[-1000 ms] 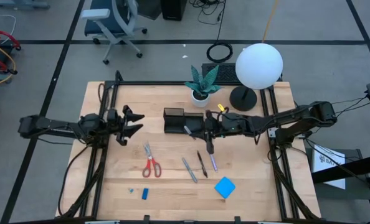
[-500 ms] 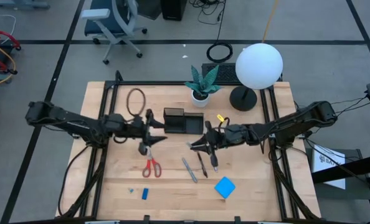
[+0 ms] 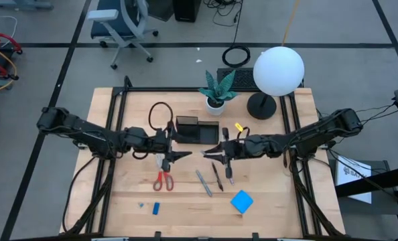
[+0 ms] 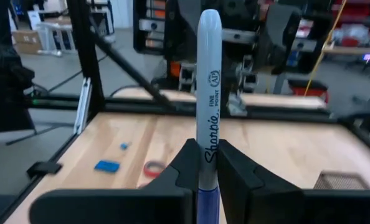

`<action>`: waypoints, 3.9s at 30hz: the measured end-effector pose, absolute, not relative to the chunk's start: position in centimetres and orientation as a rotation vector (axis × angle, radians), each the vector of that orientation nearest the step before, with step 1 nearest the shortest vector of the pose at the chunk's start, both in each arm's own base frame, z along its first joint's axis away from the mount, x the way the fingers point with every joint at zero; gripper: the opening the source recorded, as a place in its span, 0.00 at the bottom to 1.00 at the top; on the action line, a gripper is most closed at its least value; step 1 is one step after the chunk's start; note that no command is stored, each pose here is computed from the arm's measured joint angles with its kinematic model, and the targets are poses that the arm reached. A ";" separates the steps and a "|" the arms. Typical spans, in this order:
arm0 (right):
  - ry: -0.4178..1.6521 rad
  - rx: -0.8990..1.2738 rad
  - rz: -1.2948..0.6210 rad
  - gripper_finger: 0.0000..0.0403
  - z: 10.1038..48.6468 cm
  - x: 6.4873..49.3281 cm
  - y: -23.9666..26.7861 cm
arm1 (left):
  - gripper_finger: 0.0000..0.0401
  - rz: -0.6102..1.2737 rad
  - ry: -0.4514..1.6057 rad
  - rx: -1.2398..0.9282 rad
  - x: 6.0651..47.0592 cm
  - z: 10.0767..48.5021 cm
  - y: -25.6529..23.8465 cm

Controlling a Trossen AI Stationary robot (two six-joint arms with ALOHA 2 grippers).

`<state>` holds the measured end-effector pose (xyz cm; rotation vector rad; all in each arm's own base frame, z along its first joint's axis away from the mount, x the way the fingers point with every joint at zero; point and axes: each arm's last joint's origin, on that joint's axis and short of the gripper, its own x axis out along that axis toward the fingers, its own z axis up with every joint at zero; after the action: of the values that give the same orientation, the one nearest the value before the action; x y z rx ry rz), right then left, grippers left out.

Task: Pick and place office supplies into organizer
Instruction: Put the blue marker into the black desk organizer

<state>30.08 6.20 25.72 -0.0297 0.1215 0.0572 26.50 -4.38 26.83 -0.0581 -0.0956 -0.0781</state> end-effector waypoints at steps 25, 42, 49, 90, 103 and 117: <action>-0.017 -0.066 0.072 0.07 25.0 31.8 5.8 | 0.56 -0.118 -0.151 -0.004 26.6 28.6 -5.7; -0.053 -0.085 0.093 0.06 25.5 32.1 6.1 | 0.56 -0.106 -0.131 0.010 29.0 28.0 -6.0; -0.052 -0.084 0.093 0.06 25.5 32.1 6.1 | 0.56 -0.105 -0.139 0.010 30.1 28.4 -6.2; -0.045 -0.093 0.103 0.21 26.6 31.2 6.2 | 0.11 -0.153 -0.127 -0.020 29.2 29.4 -6.3; -0.062 -0.680 0.167 0.21 27.6 28.8 10.5 | 0.11 -0.178 -0.089 -0.224 28.7 29.8 -6.3; 0.074 -1.457 -0.032 0.22 26.8 27.1 14.3 | 0.11 -0.171 -0.101 -0.444 28.8 30.0 -5.4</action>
<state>27.08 14.29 26.84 -1.4574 0.0736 -0.0318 28.83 -5.35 30.02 -0.4440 -0.1006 -0.1709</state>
